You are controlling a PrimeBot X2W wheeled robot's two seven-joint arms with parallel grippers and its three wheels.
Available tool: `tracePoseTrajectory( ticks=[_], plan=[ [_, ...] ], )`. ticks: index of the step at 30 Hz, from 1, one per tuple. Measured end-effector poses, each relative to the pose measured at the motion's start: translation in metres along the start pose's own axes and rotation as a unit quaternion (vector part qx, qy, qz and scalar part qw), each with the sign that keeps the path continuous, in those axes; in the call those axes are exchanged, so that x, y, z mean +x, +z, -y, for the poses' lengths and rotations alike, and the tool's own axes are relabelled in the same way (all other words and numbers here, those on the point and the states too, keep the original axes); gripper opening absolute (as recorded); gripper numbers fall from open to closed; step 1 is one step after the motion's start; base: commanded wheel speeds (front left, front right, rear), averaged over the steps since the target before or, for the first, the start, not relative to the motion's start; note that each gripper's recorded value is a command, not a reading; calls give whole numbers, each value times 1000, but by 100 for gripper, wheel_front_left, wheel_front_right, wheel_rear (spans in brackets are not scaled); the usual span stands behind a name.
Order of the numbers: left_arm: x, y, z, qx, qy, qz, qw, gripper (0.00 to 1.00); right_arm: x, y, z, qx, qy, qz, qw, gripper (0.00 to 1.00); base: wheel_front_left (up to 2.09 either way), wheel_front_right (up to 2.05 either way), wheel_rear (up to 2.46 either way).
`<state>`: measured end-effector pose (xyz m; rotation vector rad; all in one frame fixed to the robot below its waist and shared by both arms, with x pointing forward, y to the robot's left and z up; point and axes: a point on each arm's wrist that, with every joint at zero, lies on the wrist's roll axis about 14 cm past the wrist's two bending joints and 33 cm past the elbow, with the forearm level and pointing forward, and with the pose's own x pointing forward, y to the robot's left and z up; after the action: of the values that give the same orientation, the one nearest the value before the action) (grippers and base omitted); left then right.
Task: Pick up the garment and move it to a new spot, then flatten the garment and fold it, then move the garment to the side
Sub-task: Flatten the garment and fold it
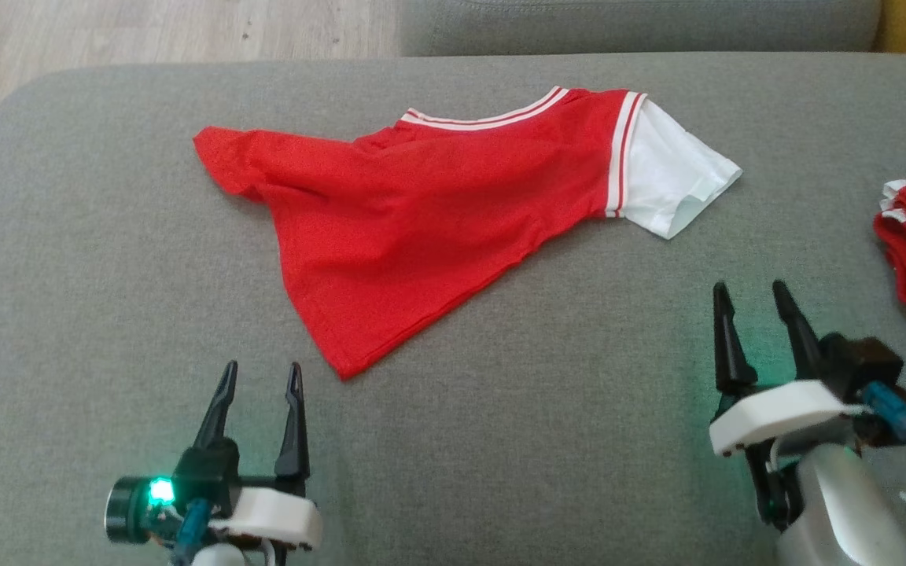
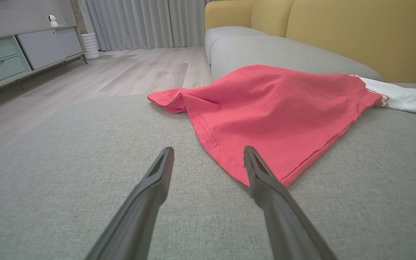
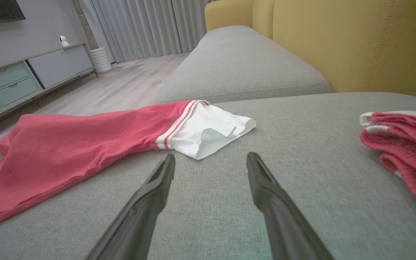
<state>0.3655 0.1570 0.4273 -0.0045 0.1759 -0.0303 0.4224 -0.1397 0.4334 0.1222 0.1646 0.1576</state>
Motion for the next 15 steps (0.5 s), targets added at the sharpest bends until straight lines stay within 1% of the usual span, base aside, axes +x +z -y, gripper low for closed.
tracePoseTrajectory(
  ticks=[3,9,12,15],
  plan=[
    [-5,-2,1,0,-1,-2,1000,100,-6,-5,-1,2,1,-6,1000,100,0,0,0],
    [-7,-8,3,-4,-3,-12,1000,100,-2,-7,-1,7,0,-7,1000,100,0,0,0],
    [-4,-13,7,-4,-9,-20,1000,100,8,-13,6,-12,-8,-21,1000,100,0,0,0],
    [0,-17,9,-7,-13,-26,1000,100,23,-11,16,-17,-21,-22,999,100,0,0,0]
  ],
)
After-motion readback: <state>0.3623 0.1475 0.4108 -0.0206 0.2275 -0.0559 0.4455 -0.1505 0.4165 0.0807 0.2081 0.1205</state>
